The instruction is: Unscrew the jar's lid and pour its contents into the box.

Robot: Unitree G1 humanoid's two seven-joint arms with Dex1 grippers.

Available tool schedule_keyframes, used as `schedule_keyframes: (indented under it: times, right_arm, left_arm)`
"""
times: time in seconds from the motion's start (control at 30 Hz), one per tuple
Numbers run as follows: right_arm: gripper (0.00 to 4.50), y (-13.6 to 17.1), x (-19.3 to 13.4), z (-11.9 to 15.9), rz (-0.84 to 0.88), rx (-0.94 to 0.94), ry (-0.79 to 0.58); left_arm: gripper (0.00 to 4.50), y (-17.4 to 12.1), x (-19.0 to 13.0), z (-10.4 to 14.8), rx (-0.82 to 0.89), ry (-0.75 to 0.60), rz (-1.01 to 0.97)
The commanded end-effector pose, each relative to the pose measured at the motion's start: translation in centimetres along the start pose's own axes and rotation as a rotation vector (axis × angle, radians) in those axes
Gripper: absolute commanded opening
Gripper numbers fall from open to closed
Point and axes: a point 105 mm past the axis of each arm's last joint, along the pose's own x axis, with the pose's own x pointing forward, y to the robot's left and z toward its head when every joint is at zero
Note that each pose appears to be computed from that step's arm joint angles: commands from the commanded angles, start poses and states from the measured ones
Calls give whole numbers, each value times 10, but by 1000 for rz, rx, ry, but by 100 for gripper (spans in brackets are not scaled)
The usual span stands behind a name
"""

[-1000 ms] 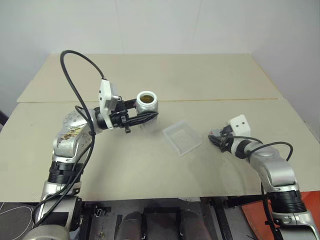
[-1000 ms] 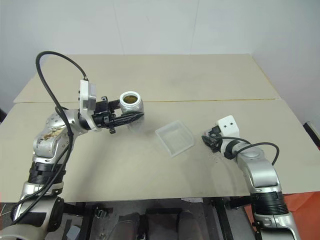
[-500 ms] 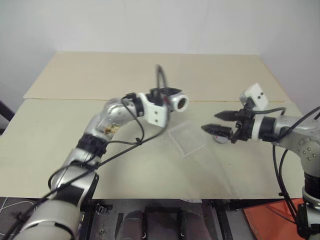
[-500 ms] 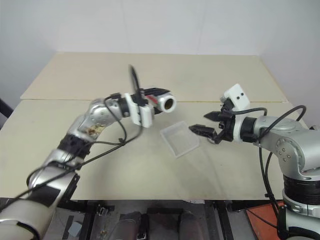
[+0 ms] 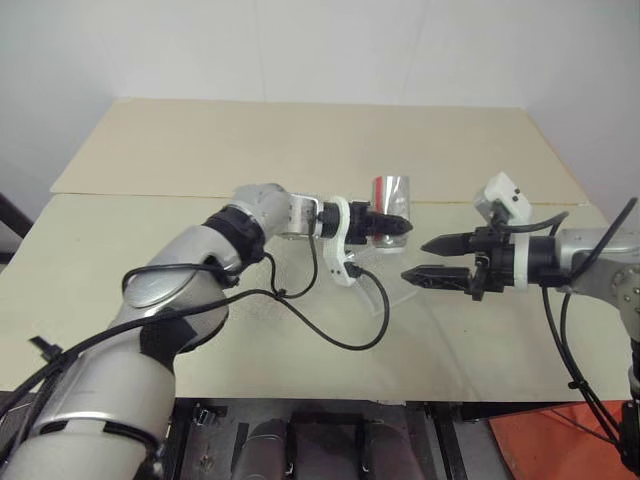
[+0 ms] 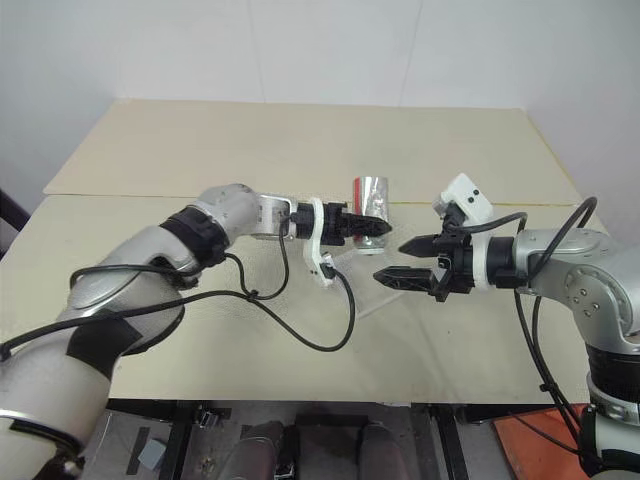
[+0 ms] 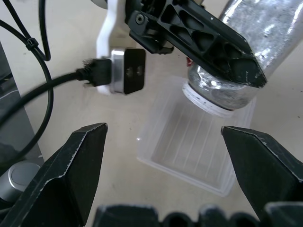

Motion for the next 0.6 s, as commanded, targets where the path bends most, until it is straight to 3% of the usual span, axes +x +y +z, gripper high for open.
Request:
schedule_keyframes:
  times: [0.03,0.2,0.37,0.6]
  right_arm:
    - [447,5,-7,9,-7,-37,-30]
    - [447,6,-7,10,-6,-48,-36]
    - [447,4,-8,10,-28,-67,-49]
    - [447,2,-8,17,-60,-144,-138]
  left_arm:
    - [202,17,5,-12,68,27,72]
    - [202,14,1,-12,26,38,74]
    - [202,11,-18,-28,-159,152,87]
    - [202,-12,-84,-48,-789,444,211]
